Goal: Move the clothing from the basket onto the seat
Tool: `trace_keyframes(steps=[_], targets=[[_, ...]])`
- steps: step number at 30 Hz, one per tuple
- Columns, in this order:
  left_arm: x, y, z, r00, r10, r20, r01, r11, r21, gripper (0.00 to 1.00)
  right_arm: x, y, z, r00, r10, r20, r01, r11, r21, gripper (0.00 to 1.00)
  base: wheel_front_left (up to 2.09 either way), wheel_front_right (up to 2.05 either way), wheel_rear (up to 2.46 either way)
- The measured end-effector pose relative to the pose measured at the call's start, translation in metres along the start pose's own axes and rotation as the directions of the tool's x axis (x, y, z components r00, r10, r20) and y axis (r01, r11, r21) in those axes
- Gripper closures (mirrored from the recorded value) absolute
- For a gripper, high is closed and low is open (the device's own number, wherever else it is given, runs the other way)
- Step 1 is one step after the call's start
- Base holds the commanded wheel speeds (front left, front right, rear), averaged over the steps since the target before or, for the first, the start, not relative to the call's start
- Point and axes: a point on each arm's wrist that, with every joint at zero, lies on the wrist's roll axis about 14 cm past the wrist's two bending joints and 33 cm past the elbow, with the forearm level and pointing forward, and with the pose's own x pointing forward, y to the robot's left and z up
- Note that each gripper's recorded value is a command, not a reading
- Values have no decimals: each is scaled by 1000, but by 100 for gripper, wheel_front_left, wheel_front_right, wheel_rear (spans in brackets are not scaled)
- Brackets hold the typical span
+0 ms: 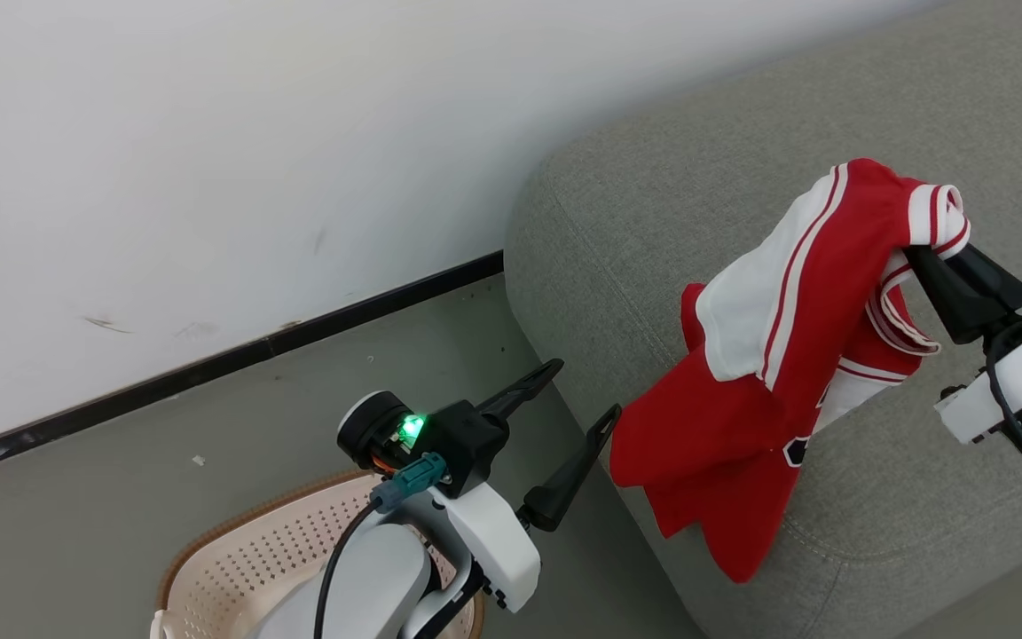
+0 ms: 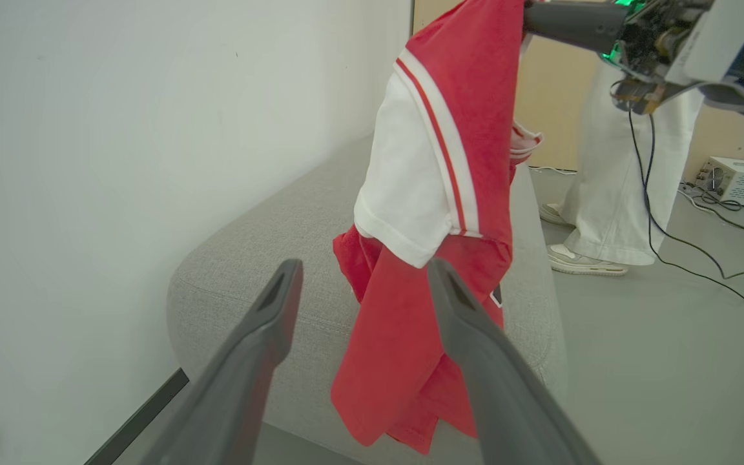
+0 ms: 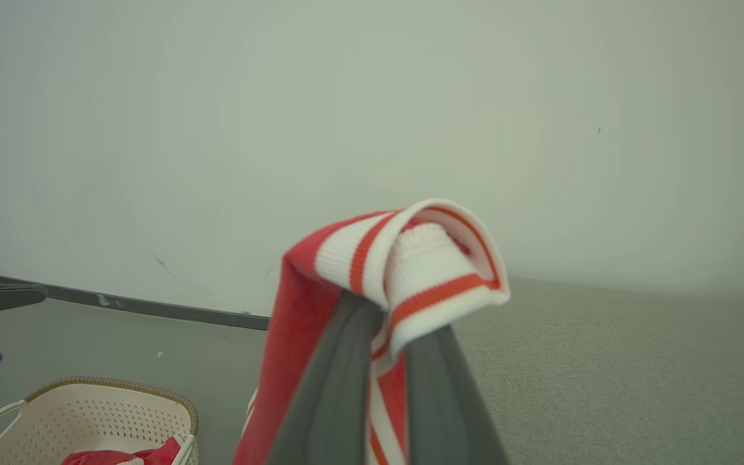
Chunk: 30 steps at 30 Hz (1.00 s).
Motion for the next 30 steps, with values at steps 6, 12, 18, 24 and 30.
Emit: trace_keyframes(steps=[6,12,18,24,30], targets=[[0,11,-7,999,36,-4,-36,999,-17,0,23,-32,27,994,-79,70,78,997,17,100,0,0,0],[-3,31,-9,995,98,4,-98,995,-29,0,57,-67,70,979,-137,150,139,990,-7,100,0,0,0],[-10,55,-9,986,164,13,-163,986,-28,0,80,-98,93,965,-195,176,202,979,-23,100,0,0,0],[-11,65,-8,984,178,25,-177,984,-25,0,88,-144,91,943,-299,149,309,950,-50,100,0,0,0],[-11,73,-9,983,183,26,-182,983,-22,0,85,-174,51,921,-388,44,390,919,-57,100,0,0,0]])
